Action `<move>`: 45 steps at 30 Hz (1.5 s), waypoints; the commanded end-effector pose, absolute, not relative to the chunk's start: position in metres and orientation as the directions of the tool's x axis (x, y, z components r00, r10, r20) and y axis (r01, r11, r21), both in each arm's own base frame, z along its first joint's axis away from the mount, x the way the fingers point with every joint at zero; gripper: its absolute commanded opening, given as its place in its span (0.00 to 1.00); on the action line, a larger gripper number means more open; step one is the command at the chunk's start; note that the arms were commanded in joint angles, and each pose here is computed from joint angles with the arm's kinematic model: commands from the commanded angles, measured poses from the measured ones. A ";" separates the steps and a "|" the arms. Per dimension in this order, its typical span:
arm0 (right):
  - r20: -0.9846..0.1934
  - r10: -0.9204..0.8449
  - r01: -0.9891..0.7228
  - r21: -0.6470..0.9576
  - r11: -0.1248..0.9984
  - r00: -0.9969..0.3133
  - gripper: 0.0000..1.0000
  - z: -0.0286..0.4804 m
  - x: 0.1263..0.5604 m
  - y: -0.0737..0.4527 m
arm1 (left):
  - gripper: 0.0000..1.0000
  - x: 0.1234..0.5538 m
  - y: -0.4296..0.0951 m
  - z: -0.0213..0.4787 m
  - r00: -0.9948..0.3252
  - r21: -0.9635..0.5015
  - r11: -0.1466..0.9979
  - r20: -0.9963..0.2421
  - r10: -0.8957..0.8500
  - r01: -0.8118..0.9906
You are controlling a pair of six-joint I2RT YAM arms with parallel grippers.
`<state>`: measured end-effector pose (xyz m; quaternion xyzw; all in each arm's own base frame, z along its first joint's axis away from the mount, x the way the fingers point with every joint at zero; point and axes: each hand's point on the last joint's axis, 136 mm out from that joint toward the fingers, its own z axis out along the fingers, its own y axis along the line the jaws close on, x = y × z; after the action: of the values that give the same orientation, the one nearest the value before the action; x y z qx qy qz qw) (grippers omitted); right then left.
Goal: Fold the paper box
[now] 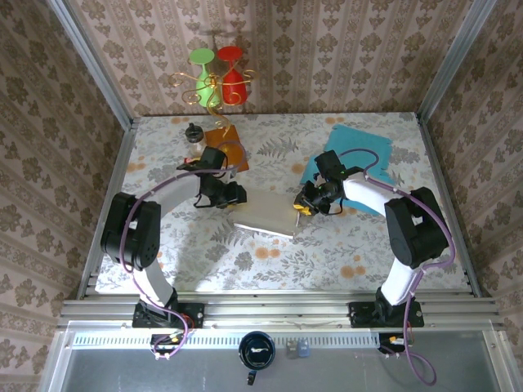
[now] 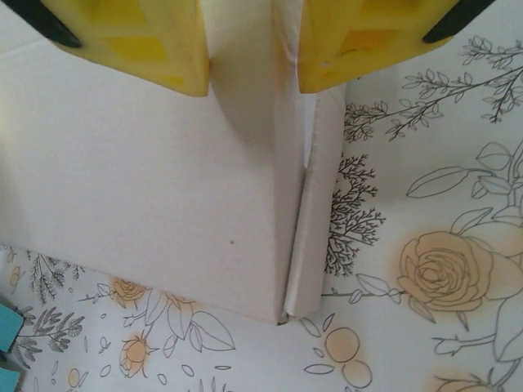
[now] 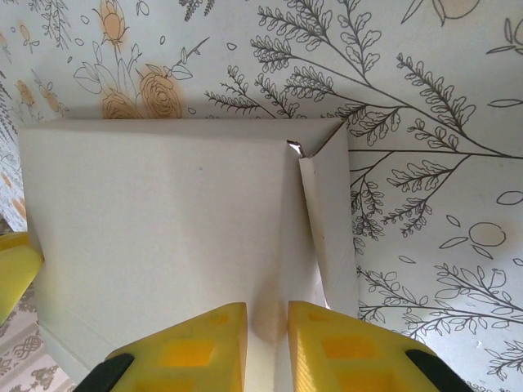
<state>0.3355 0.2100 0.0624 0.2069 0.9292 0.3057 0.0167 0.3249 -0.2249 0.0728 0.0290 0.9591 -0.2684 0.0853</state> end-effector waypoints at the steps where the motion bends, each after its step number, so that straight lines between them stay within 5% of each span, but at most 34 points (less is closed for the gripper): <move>1: 0.083 0.391 0.368 0.558 0.744 -0.917 0.22 0.061 0.339 0.211 | 0.28 0.321 -0.224 0.064 -0.986 -0.506 0.859 -0.168 -0.004 0.083; 11: 0.079 0.381 0.358 0.555 0.751 -0.921 0.24 0.062 0.338 0.210 | 0.21 0.314 -0.219 0.057 -0.987 -0.493 0.868 -0.162 -0.023 0.060; 22: 0.055 0.343 0.313 0.565 0.764 -0.938 0.55 0.068 0.320 0.205 | 0.21 0.309 -0.215 0.055 -0.986 -0.482 0.874 -0.162 -0.028 0.055; 38: 0.128 0.306 0.325 0.543 0.774 -0.944 0.40 0.036 0.305 0.218 | 0.23 0.306 -0.216 0.056 -0.987 -0.479 0.876 -0.159 -0.027 0.054; 45: 0.137 0.306 0.333 0.500 0.800 -0.942 0.35 0.025 0.299 0.211 | 0.33 0.304 -0.210 0.068 -0.983 -0.449 0.891 -0.183 -0.027 0.059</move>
<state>0.3099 0.2164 0.0403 0.1704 0.9415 0.2906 -0.0065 0.3125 -0.2178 0.0631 0.0121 0.9639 -0.2488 0.0941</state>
